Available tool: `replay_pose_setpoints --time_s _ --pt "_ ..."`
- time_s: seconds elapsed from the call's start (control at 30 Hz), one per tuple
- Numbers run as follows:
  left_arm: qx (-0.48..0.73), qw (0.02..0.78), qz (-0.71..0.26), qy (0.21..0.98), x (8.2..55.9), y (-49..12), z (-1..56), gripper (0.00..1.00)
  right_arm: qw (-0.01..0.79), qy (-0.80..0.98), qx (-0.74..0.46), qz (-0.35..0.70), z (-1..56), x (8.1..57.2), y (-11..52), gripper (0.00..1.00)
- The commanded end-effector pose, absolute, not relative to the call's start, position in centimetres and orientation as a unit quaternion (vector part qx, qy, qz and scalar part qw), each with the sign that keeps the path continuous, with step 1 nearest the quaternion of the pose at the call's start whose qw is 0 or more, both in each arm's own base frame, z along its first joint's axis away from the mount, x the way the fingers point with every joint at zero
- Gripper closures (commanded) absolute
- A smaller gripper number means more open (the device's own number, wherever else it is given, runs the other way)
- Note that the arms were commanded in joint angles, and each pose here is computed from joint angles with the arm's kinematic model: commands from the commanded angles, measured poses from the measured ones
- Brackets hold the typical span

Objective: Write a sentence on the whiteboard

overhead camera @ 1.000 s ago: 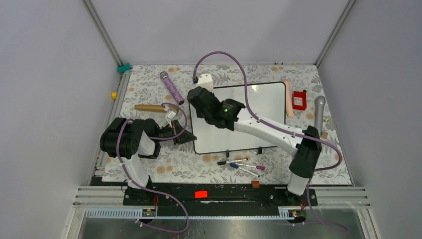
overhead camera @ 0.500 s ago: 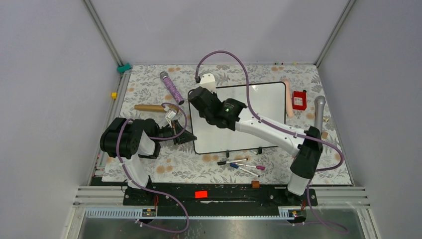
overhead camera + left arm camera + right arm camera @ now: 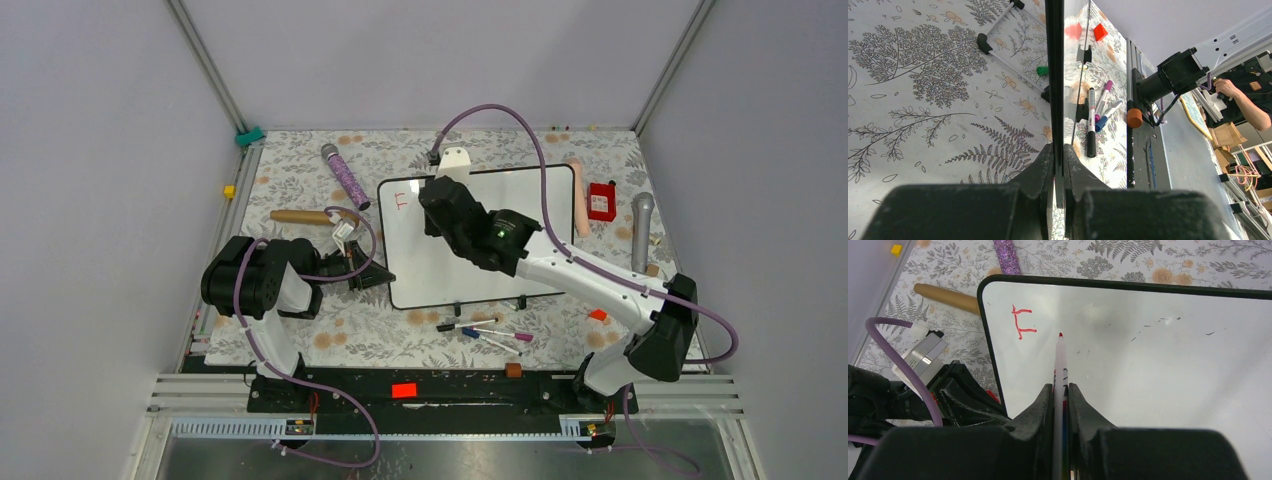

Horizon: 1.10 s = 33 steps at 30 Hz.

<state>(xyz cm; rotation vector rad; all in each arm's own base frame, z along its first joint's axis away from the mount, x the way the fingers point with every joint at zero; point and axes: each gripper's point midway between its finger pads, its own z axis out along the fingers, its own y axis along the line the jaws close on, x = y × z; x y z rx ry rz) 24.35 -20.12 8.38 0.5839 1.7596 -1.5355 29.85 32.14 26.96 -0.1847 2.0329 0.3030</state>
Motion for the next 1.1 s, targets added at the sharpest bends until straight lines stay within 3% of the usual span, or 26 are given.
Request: replay_pose_setpoints --time_s 0.0,1.07 --pt "0.283 0.373 -0.598 0.651 23.5 -20.5 9.2 1.00 0.511 0.846 -0.068 0.132 26.9 30.0 32.0 1.00" --pt "0.286 0.373 -0.598 0.649 23.5 -20.6 9.3 1.00 0.486 0.864 -0.091 0.098 25.0 31.8 34.2 1.00"
